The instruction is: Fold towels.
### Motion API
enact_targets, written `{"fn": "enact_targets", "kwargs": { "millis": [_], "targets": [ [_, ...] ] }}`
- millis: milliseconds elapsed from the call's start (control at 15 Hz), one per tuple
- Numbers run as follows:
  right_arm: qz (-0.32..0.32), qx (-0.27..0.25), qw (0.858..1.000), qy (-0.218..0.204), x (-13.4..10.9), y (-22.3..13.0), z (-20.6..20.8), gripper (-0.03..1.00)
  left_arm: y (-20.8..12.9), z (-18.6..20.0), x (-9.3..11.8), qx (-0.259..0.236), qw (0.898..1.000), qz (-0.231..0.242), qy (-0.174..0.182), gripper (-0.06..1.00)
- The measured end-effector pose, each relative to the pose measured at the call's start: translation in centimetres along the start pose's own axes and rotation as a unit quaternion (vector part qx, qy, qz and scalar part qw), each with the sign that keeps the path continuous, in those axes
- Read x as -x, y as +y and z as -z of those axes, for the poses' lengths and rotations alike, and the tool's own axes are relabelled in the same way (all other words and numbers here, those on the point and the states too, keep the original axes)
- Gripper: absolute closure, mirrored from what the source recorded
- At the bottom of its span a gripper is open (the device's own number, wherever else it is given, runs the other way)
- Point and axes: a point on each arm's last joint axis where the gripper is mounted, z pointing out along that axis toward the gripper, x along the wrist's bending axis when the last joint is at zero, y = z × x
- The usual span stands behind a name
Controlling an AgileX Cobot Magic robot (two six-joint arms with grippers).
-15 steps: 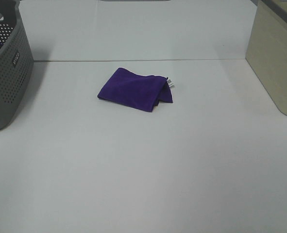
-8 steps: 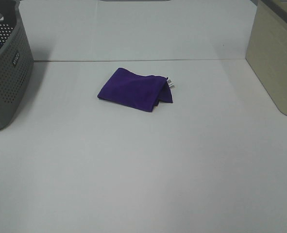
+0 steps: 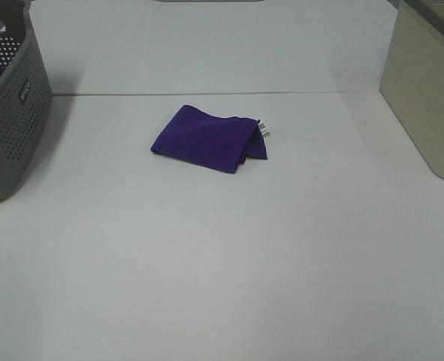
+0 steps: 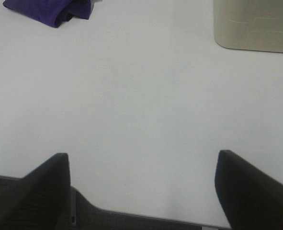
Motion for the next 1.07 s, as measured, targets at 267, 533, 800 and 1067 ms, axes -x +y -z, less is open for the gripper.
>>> {"fn": "enact_targets", "kwargs": {
  "millis": [267, 533, 800, 1067],
  "targets": [
    [-0.021, 0.002, 0.999, -0.033, -0.03, 0.01, 0.0, 0.16, 0.0, 0.0, 0.02, 0.0, 1.0, 0.0, -0.001, 0.2],
    [-0.025, 0.002, 0.999, -0.034, -0.08, 0.01, -0.01, 0.16, 0.0, 0.0, 0.02, 0.0, 1.0, 0.001, -0.001, 0.2],
    [-0.027, 0.002, 0.999, -0.031, -0.14, 0.01, -0.01, 0.16, 0.0, 0.0, 0.02, 0.0, 1.0, 0.001, -0.001, 0.2],
    [-0.027, 0.002, 0.999, -0.031, -0.14, 0.01, -0.01, 0.16, 0.0, 0.0, 0.02, 0.0, 1.0, 0.001, -0.001, 0.2]
  ]
}}
